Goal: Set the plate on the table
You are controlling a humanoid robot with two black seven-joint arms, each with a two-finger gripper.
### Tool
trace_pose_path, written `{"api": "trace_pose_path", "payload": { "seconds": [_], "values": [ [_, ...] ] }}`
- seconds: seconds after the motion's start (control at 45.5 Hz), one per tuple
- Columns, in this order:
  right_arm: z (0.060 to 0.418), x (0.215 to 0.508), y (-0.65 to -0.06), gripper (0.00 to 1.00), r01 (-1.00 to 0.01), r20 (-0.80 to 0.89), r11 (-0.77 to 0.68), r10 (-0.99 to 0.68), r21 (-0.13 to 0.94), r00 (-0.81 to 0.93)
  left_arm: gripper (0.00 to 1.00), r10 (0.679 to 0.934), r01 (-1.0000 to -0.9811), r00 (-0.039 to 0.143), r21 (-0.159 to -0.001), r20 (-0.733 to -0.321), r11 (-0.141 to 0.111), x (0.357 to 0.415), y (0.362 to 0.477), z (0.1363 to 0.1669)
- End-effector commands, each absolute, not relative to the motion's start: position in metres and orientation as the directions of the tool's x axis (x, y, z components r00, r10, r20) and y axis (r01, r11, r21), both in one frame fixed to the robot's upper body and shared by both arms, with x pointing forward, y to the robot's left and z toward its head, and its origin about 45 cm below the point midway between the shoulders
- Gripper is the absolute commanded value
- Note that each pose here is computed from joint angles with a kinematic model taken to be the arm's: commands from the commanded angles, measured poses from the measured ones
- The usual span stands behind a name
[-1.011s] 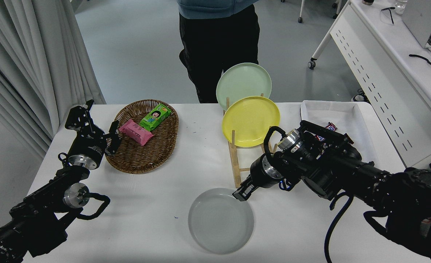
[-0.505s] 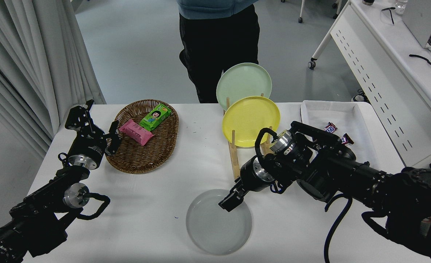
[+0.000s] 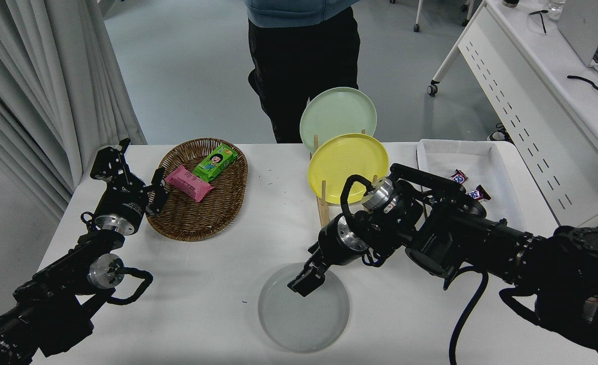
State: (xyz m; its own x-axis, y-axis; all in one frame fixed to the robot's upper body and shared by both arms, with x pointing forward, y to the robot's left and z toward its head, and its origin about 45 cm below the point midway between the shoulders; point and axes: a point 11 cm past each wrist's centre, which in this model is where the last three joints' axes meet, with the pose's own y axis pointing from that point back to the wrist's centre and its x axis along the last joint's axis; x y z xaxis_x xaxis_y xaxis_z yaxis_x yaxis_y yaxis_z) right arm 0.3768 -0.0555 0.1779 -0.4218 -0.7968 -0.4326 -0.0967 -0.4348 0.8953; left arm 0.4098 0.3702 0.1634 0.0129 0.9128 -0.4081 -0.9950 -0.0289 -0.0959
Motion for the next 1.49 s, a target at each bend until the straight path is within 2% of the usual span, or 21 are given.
{"api": "trace_pose_path", "payload": {
  "seconds": [0.0, 0.154, 0.308, 0.418, 0.505, 0.725, 0.747, 0.813, 1.033, 1.187, 1.297, 1.385, 1.473],
  "values": [
    [0.203, 0.394, -0.042, 1.0, -0.205, -0.559, -0.52, -0.778, 0.829, -0.286, 1.0, 0.913, -0.995, 0.013, -0.096, -0.408, -0.029, 0.4098, 0.37, 0.1634],
    [0.228, 0.408, -0.031, 1.0, -0.283, -0.662, -0.608, -0.732, 0.742, -0.163, 1.0, 0.913, -0.995, 0.013, -0.096, -0.408, -0.029, 0.4098, 0.37, 0.1634],
    [0.259, 0.422, -0.027, 1.0, -0.344, -0.798, -0.751, -0.603, 0.563, 0.011, 1.0, 0.913, -0.995, 0.013, -0.096, -0.408, -0.029, 0.4098, 0.37, 0.1634],
    [0.274, 0.434, -0.039, 1.0, -0.393, -0.806, -0.781, -0.573, 0.485, 0.146, 1.0, 0.913, -0.995, 0.013, -0.096, -0.408, -0.029, 0.4098, 0.37, 0.1634],
    [0.287, 0.447, -0.052, 1.0, -0.45, -0.805, -0.775, -0.565, 0.444, 0.178, 1.0, 0.913, -0.995, 0.013, -0.096, -0.408, -0.029, 0.4098, 0.37, 0.1634],
    [0.325, 0.483, -0.074, 1.0, -0.701, -0.795, -0.657, -0.566, 0.276, 0.218, 1.0, 0.913, -0.995, 0.013, -0.096, -0.408, -0.029, 0.4098, 0.37, 0.1634],
    [0.332, 0.489, -0.079, 1.0, -0.752, -0.795, -0.617, -0.565, 0.231, 0.219, 1.0, 0.913, -0.995, 0.013, -0.096, -0.408, -0.029, 0.4098, 0.37, 0.1634],
    [0.339, 0.497, -0.092, 1.0, -0.805, -0.789, -0.561, -0.576, 0.192, 0.213, 1.0, 0.913, -0.995, 0.013, -0.096, -0.408, -0.029, 0.4098, 0.37, 0.1634],
    [0.372, 0.516, -0.127, 1.0, -0.874, -0.779, -0.473, -0.587, 0.108, 0.222, 1.0, 0.913, -0.995, 0.013, -0.096, -0.408, -0.029, 0.4098, 0.37, 0.1634],
    [0.381, 0.53, -0.155, 1.0, -0.921, -0.781, -0.387, -0.59, 0.053, 0.203, 1.0, 0.913, -0.995, 0.013, -0.096, -0.408, -0.029, 0.4098, 0.37, 0.1634],
    [0.377, 0.538, -0.177, 1.0, -0.944, -0.771, -0.327, -0.612, 0.041, 0.178, 1.0, 0.913, -0.995, 0.013, -0.096, -0.408, -0.029, 0.4098, 0.37, 0.1634],
    [0.376, 0.542, -0.199, 1.0, -0.97, -0.778, -0.244, -0.607, -0.011, 0.162, 1.0, 0.913, -0.995, 0.013, -0.096, -0.408, -0.029, 0.4098, 0.37, 0.1634],
    [0.369, 0.541, -0.209, 1.0, -0.971, -0.753, -0.238, -0.634, -0.025, 0.175, 1.0, 0.913, -0.995, 0.013, -0.096, -0.408, -0.029, 0.4098, 0.37, 0.1634]
  ]
}}
